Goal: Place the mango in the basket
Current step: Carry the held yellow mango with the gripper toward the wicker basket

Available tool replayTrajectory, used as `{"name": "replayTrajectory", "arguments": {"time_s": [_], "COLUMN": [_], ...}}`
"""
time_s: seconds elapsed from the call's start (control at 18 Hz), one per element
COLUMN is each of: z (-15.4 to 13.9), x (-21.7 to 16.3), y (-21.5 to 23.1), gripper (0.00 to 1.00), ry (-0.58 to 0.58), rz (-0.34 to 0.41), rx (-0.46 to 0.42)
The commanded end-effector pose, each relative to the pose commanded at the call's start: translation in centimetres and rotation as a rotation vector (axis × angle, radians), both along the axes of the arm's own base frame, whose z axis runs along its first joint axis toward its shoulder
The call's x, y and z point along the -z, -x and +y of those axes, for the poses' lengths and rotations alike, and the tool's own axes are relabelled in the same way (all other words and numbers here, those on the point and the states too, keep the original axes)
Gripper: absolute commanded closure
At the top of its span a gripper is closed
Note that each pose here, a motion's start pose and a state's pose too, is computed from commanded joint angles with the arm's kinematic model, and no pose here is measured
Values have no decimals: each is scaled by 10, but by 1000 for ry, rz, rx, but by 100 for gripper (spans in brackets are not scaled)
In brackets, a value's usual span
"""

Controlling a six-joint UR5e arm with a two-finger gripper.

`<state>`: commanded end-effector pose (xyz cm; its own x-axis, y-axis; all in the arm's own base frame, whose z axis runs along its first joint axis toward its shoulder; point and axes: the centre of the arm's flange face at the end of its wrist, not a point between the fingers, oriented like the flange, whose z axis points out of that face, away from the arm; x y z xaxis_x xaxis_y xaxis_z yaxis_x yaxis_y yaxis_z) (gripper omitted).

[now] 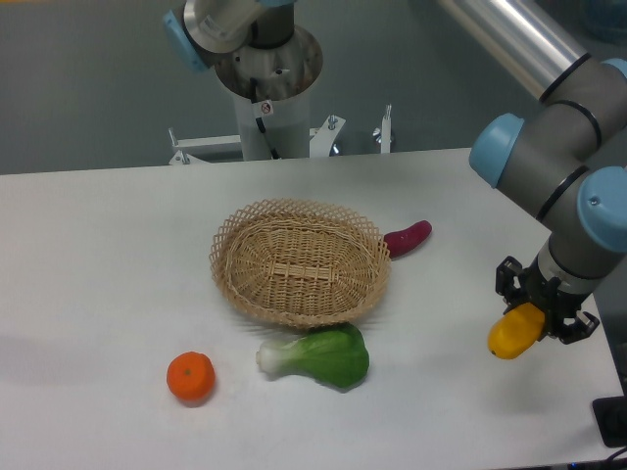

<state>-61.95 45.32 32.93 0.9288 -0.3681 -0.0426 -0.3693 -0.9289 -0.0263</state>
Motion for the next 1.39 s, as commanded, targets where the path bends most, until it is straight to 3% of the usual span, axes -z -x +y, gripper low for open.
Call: {"name": "replayTrajectory", "arguments": {"time_s": [0.61,0.83,1.39], "z": [4,4,52], "x": [0,3,17], "y": [-13,-54,-191], "gripper": [66,67,66], "ry": [-17,0,13], "rz": [-22,-57,-60], "rx": [1,30,161]}}
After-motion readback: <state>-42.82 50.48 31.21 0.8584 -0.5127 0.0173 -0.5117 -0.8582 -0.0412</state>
